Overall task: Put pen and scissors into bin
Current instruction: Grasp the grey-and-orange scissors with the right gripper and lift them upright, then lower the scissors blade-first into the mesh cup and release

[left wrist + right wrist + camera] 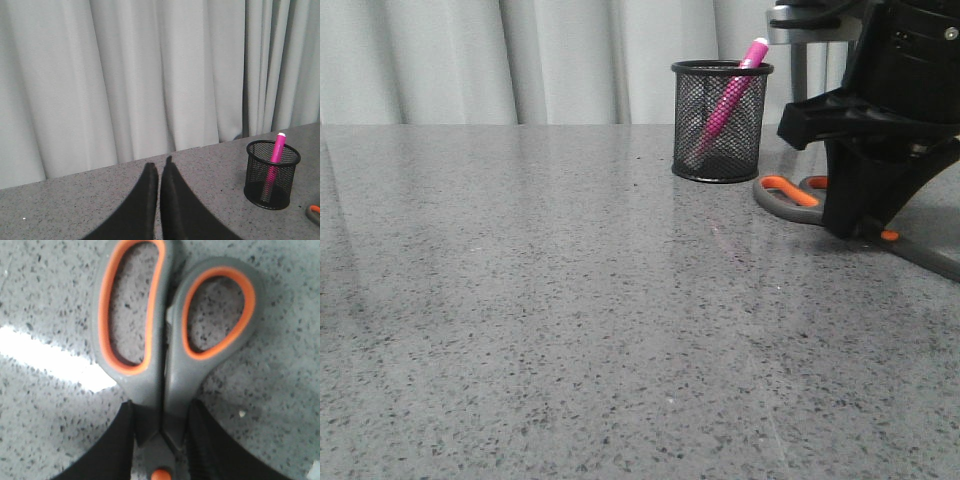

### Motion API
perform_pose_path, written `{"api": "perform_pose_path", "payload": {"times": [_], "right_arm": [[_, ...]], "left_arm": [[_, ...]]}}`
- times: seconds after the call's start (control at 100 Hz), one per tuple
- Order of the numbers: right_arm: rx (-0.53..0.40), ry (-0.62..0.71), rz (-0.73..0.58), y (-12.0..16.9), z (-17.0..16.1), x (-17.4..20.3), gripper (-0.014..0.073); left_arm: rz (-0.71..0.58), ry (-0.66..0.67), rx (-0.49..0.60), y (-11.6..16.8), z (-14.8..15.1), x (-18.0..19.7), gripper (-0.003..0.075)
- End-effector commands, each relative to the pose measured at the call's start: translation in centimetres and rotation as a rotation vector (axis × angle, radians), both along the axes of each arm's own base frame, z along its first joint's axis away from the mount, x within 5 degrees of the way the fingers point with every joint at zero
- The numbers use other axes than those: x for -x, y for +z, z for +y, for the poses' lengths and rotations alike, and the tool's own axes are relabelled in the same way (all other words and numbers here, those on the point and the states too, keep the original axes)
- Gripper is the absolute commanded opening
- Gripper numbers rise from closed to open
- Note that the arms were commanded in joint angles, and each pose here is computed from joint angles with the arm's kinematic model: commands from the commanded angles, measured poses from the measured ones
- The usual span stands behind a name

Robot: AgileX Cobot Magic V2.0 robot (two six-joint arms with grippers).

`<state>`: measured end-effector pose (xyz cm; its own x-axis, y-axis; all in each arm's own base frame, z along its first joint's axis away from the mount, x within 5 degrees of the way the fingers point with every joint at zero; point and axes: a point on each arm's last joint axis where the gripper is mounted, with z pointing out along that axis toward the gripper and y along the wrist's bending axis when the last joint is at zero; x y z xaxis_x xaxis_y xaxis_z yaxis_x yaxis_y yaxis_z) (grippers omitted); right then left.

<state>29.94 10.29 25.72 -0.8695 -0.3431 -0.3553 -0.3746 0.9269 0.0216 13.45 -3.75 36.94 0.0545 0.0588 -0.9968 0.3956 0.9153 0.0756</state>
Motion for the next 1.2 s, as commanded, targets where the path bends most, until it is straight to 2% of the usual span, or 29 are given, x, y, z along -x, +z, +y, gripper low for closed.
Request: {"api": "perform_pose_path", "payload": {"times": [0.0, 0.09, 0.14, 0.27, 0.49, 0.63, 0.7, 0.89, 1.19], "right_arm": [[-0.054, -0.001, -0.201, 4.4, -0.5, 1.0, -0.0071], [-0.117, -0.010, -0.375, 6.6, -0.9, 2.3, -0.0071], [-0.163, -0.018, -0.515, 8.1, -1.2, 3.1, -0.0071], [-0.249, -0.033, -0.787, 10.2, -1.6, 4.0, -0.0071], [-0.380, -0.038, -1.157, 12.7, -0.6, 2.5, -0.0071], [-0.473, -0.037, -1.396, 13.0, 0.8, 0.6, -0.0071], [-0.492, -0.037, -1.443, 12.6, 1.5, -0.8, -0.0071], [-0.478, -0.035, -1.410, 10.9, 3.0, -4.6, -0.0071], [-0.440, -0.030, -1.311, 7.6, 3.6, -6.2, -0.0071]], "left_arm": [[-0.030, -0.003, 0.040, 1.1, 0.0, 0.2, -0.0019], [-0.030, -0.003, 0.040, 1.1, 0.0, 0.2, -0.0019], [-0.030, -0.003, 0.040, 1.1, 0.0, 0.2, -0.0019], [-0.030, -0.001, 0.040, 1.1, 0.0, 0.2, -0.0019], [-0.030, -0.001, 0.040, 1.1, 0.0, 0.2, -0.0019], [-0.030, 0.000, 0.040, 1.1, 0.0, 0.2, -0.0019], [-0.031, 0.004, 0.041, 1.1, 0.0, 0.2, -0.0019], [-0.031, 0.008, 0.041, 1.1, 0.1, 0.2, -0.0019], [-0.032, 0.025, 0.042, 1.1, 0.2, 0.1, -0.0019]]}}
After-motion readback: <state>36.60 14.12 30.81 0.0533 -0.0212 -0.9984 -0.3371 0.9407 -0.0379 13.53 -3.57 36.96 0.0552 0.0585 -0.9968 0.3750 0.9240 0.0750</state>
